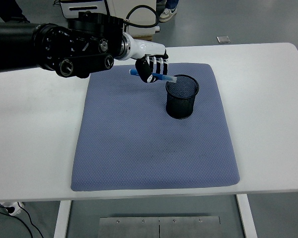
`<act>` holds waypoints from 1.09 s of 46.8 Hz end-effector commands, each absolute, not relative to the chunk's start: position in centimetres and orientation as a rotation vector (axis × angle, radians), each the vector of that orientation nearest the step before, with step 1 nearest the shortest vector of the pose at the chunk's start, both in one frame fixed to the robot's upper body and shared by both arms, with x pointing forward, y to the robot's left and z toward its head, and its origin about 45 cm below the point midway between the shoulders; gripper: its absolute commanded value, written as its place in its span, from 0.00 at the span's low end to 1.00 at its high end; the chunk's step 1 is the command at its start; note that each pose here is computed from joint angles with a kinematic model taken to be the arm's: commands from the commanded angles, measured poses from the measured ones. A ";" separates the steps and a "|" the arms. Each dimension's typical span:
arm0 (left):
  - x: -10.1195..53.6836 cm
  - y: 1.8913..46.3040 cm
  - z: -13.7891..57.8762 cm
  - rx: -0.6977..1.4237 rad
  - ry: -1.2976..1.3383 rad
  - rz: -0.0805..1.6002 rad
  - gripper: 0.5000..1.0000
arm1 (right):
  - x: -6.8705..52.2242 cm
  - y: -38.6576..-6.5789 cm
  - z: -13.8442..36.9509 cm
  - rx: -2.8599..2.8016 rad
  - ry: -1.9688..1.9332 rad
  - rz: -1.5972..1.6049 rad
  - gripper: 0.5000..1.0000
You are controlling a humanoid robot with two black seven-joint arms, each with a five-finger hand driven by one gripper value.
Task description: Left hand places marker in pen holder
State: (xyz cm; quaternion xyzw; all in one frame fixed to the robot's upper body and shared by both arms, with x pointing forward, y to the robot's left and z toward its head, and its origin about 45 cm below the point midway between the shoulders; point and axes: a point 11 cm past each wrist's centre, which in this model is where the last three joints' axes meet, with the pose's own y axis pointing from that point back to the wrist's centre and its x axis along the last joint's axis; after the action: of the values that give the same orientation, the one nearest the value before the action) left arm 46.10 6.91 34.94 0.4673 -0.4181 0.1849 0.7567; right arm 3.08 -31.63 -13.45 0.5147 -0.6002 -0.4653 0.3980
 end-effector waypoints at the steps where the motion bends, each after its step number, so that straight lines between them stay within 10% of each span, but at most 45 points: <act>1: 46.0 6.3 35.3 0.993 -0.908 0.407 0.01 | 3.1 -31.6 -13.5 1.303 -1.519 -1.179 1.00; 51: 44.8 2.0 32.7 0.614 -0.557 0.632 0.00 | 3.1 -31.6 -13.5 1.303 -1.519 -1.179 1.00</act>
State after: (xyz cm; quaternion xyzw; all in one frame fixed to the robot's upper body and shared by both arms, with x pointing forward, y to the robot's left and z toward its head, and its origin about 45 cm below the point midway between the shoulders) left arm 44.69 1.97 32.91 0.2988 -0.2735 0.2950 0.8654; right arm 3.06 -31.62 -13.45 0.5147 -0.6000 -0.4655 0.3979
